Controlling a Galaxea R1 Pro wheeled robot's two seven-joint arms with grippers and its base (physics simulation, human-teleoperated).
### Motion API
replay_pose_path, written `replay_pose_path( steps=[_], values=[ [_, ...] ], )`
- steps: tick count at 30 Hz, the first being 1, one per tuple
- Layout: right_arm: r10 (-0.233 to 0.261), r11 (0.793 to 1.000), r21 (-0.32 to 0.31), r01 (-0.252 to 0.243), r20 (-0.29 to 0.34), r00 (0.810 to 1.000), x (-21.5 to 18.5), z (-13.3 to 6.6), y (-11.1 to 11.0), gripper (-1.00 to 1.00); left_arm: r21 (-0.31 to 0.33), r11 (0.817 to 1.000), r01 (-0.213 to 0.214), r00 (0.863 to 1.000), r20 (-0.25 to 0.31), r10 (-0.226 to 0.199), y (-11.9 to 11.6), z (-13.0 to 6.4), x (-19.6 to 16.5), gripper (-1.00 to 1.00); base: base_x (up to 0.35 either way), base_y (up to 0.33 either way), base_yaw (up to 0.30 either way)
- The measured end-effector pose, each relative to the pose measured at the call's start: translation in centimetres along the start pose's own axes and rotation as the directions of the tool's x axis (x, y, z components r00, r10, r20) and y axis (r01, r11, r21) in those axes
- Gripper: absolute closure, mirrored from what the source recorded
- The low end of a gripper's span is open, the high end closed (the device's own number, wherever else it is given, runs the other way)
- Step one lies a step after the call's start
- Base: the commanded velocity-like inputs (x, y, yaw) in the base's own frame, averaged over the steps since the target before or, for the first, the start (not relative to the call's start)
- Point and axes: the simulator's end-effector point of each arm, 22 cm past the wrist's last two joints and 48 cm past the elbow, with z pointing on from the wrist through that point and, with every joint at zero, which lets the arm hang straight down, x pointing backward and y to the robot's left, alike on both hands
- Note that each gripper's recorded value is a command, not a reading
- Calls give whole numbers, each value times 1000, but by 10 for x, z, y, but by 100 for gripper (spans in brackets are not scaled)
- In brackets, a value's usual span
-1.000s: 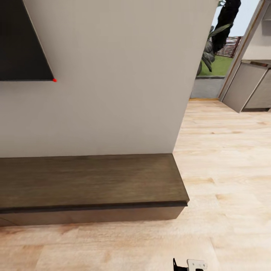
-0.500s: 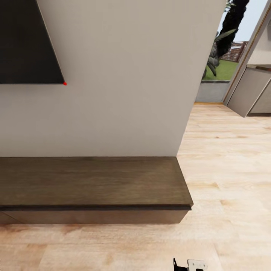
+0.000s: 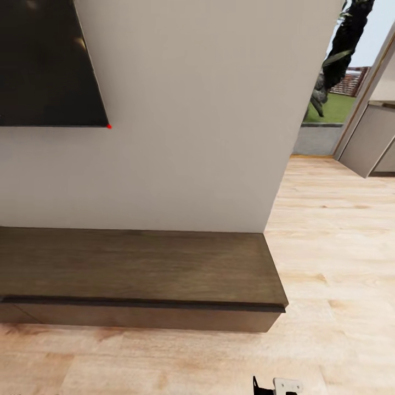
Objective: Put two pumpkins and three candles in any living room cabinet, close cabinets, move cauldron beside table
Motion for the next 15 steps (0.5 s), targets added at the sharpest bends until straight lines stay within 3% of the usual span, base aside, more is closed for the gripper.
replay_pose_path(
  steps=[5, 9, 15],
  values=[
    [-6, 1000, 1, 6, -14, 1000, 4, -1, -3, -100, 1, 1000, 1, 1000, 1, -1, -1, 0, -1, -100, 0, 0, 19],
    [-5, 1000, -8, 4, -67, 998, 29, -12, 1, -100, 1, 1000, 1, 1000, 2, -1, 0, 0, -1, -100, 0, 0, 1],
    [-5, 1000, -9, 4, -78, 997, 35, -15, 1, -100, 1, 1000, 0, 1000, 2, 0, 0, 0, -1, -100, 0, 0, 0]
  ],
)
